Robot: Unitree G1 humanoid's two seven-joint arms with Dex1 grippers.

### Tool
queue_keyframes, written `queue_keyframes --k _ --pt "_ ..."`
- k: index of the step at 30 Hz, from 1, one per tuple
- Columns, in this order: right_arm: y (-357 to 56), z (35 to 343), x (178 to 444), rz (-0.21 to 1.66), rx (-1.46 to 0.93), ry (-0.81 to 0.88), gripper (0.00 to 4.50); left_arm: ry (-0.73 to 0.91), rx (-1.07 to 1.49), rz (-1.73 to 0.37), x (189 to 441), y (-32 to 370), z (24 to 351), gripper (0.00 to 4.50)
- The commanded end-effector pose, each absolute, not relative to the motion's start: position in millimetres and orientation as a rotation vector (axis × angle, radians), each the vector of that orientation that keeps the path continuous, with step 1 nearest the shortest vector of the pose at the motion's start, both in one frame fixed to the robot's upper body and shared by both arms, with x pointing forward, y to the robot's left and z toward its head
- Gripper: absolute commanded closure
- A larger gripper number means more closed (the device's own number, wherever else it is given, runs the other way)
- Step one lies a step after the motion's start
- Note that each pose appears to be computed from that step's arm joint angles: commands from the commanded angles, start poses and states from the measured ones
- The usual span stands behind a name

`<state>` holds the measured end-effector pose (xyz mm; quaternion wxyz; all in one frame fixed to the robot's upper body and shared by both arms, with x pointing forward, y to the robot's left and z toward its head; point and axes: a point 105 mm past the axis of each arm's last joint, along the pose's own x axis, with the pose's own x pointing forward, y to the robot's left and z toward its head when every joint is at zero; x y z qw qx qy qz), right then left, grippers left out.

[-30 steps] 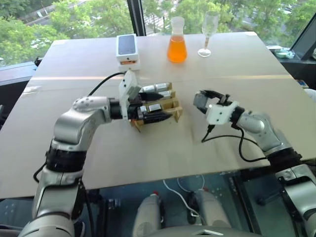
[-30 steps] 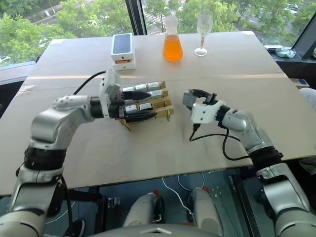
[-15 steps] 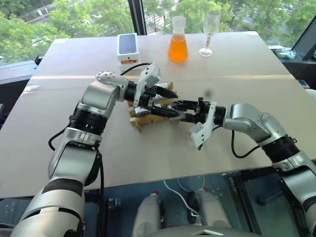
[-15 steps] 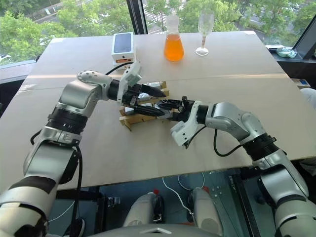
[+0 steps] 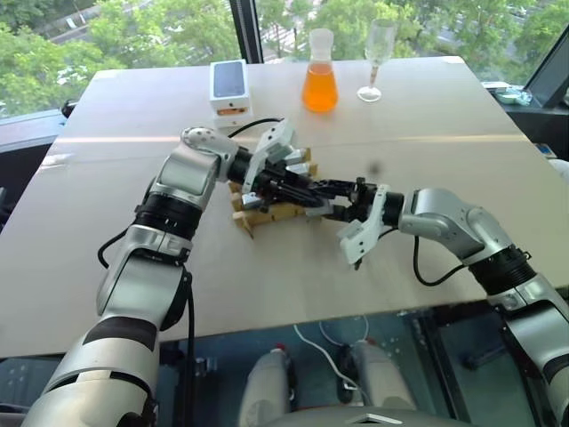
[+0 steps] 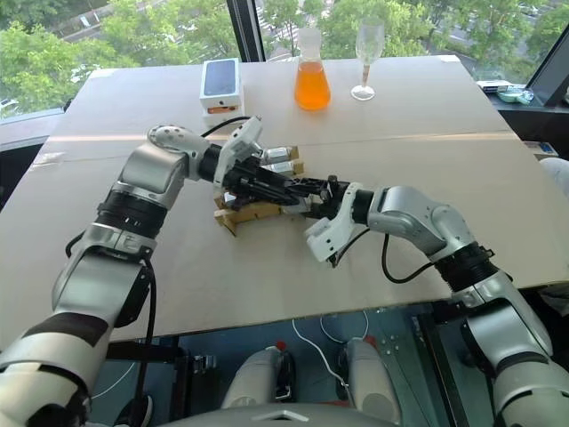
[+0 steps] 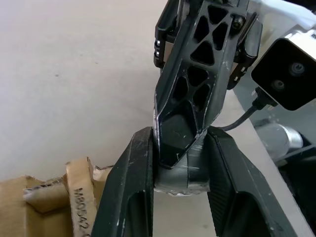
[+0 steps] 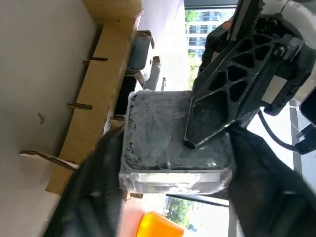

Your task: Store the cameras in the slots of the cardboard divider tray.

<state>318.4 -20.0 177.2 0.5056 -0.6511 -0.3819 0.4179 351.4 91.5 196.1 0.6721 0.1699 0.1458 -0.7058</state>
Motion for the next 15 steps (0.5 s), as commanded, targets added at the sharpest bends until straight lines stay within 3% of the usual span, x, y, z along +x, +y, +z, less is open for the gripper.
queue_keyframes --k 1,4,9,12,15 --pt "-20.2 195.7 317.0 0.916 -1.501 -0.968 0.0 0.295 0.406 -1.579 354.1 92.8 205.2 3.7" --pt "-25.5 195.9 319.1 0.885 -1.412 -0.926 0.0 0.285 0.408 -1.569 356.3 93.9 206.7 3.7" --pt "-58.4 186.5 313.2 0.87 -0.866 -0.671 0.0 0.209 0.417 -1.5 369.8 99.7 224.1 3.7" --pt "-74.9 167.8 292.7 0.964 -0.519 -0.459 0.0 0.158 0.453 -1.396 386.2 106.4 230.7 3.7" --pt "-90.3 154.5 274.8 0.968 -0.339 -0.32 0.0 0.152 0.475 -1.361 393.2 111.6 231.3 3.7"
